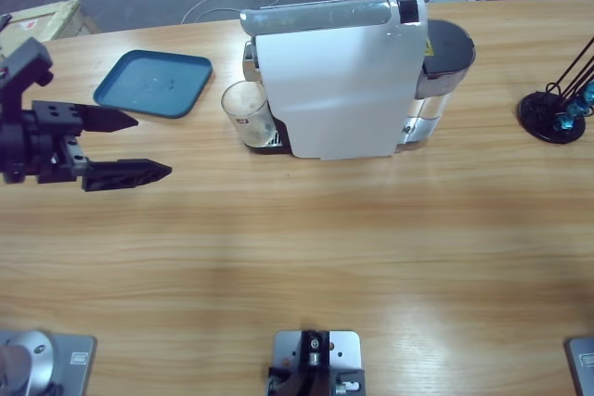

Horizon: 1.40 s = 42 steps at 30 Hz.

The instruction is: Pour coffee

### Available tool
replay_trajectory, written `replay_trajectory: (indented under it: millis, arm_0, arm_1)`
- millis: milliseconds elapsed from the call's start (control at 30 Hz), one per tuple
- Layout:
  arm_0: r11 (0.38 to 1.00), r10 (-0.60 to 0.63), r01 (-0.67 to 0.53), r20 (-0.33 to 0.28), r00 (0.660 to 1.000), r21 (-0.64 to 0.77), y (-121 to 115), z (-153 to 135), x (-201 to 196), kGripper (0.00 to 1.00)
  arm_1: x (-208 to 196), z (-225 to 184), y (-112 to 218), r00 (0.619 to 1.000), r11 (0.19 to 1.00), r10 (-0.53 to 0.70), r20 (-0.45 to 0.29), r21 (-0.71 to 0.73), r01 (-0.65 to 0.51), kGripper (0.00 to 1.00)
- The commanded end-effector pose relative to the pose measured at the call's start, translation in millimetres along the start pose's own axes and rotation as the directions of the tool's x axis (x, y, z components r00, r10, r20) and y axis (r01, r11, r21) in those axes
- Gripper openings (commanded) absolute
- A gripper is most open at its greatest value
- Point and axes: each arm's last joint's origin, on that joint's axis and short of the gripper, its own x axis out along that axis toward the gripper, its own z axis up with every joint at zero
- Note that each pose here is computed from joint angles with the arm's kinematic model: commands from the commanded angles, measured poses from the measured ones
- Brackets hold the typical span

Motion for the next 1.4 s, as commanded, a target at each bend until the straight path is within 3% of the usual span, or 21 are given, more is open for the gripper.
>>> replay_trajectory:
  millis: [33,100,267,467,900,1100,1400]
  arm_0:
    - [1.000,0.003,-0.003,-0.019,1.000,0.000,-4.6,-10.6,-4.0,1.000]
    - [1.000,0.007,-0.007,-0.014,1.000,0.000,-5.0,-12.0,-6.3,1.000]
    - [1.000,-0.005,0.004,-0.036,0.999,-0.019,-5.6,-17.5,-2.5,1.000]
    - [0.999,0.000,-0.001,-0.014,1.000,-0.035,-9.0,-23.4,-11.6,1.000]
    - [0.999,0.004,-0.004,-0.006,1.000,-0.036,-6.7,-17.5,-8.7,1.000]
    - [0.999,0.004,-0.004,-0.011,1.000,-0.035,-5.0,-13.4,-5.8,1.000]
    - [0.999,0.029,-0.028,0.046,0.999,-0.025,-7.0,-12.1,-21.7,1.000]
  arm_1:
    - [-29.9,-116.2,-12.5,0.993,0.994,0.102,0.060,-0.047,-0.100,1.000]
    - [-19.2,-143.8,-18.5,0.992,0.993,0.111,0.058,-0.049,-0.108,1.000]
    - [-19.6,-184.6,-34.8,0.981,0.992,0.085,0.172,-0.104,-0.067,1.000]
    - [-26.8,-191.0,-38.0,0.970,0.992,0.107,0.217,-0.090,-0.089,1.000]
    - [-36.9,-208.8,-44.7,0.956,0.988,0.144,0.256,-0.092,-0.125,1.000]
    - [-33.2,-209.5,-43.4,0.964,0.985,0.148,0.221,-0.125,-0.123,1.000]
    - [-34.5,-211.3,-43.8,0.965,0.983,0.151,0.213,-0.134,-0.125,1.000]
